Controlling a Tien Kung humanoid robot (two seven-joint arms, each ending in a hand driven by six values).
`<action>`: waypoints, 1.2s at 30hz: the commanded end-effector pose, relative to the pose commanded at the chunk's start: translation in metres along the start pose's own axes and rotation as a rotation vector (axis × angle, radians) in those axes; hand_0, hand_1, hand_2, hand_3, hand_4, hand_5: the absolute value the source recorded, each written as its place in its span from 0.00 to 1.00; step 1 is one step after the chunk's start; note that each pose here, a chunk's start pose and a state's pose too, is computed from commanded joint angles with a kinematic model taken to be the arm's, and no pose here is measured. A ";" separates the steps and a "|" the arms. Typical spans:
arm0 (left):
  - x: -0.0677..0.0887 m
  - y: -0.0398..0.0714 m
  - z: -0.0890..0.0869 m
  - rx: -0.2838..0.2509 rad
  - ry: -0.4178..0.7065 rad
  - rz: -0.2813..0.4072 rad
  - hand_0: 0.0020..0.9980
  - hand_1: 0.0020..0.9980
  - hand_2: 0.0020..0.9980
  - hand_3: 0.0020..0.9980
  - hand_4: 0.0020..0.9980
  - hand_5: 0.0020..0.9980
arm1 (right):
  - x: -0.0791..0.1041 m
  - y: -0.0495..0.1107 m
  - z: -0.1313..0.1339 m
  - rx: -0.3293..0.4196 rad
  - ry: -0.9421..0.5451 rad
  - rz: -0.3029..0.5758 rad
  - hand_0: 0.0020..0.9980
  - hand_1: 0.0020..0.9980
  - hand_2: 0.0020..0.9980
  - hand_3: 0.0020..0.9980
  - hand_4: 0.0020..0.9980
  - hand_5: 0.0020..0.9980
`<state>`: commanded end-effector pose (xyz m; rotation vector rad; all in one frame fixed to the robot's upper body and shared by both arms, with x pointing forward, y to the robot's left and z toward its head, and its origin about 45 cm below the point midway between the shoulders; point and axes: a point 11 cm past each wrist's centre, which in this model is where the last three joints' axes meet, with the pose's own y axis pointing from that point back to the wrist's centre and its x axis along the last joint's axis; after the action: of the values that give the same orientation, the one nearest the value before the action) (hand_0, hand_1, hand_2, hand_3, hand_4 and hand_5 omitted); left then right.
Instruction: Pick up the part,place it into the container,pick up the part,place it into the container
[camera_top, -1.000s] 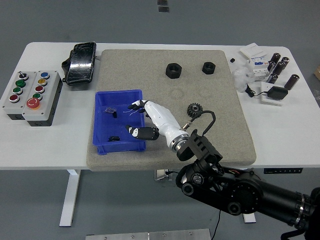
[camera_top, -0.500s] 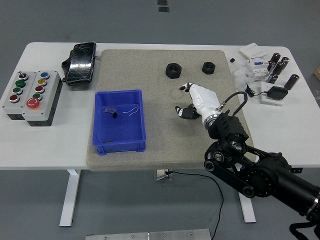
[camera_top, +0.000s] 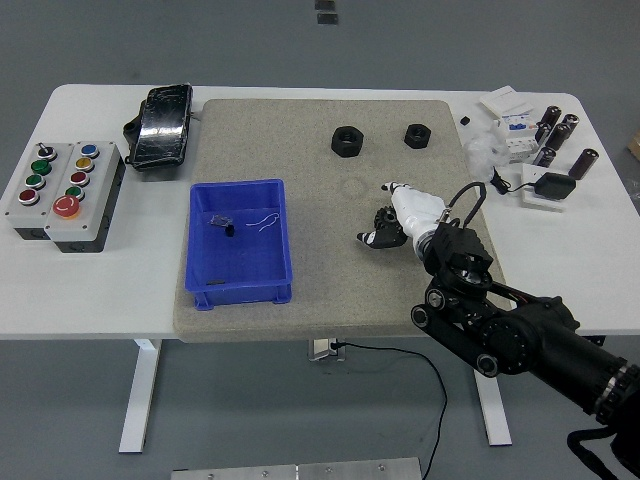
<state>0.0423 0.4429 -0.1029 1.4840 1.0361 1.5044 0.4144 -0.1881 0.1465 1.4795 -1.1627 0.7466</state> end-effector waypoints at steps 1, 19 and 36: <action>0.000 0.000 0.000 0.001 0.000 0.000 0.66 0.63 0.57 0.62 0.66 0.38 | 0.000 -0.001 0.001 -0.002 0.001 0.003 0.62 0.77 0.87 0.87 0.96 0.50; -0.001 0.000 0.001 -0.004 -0.001 -0.004 0.66 0.63 0.58 0.62 0.65 0.42 | -0.012 -0.001 0.004 -0.007 0.030 0.023 0.40 0.57 0.58 0.67 0.60 0.17; -0.003 0.000 0.002 -0.015 -0.002 -0.007 0.66 0.63 0.58 0.62 0.65 0.43 | -0.006 0.004 0.002 0.018 0.025 0.083 0.39 0.55 0.50 0.57 0.52 0.00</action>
<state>0.0446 0.4401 -0.1039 1.4696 1.0264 1.5021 0.4087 -0.1881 0.1424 1.4399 -1.2066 0.8324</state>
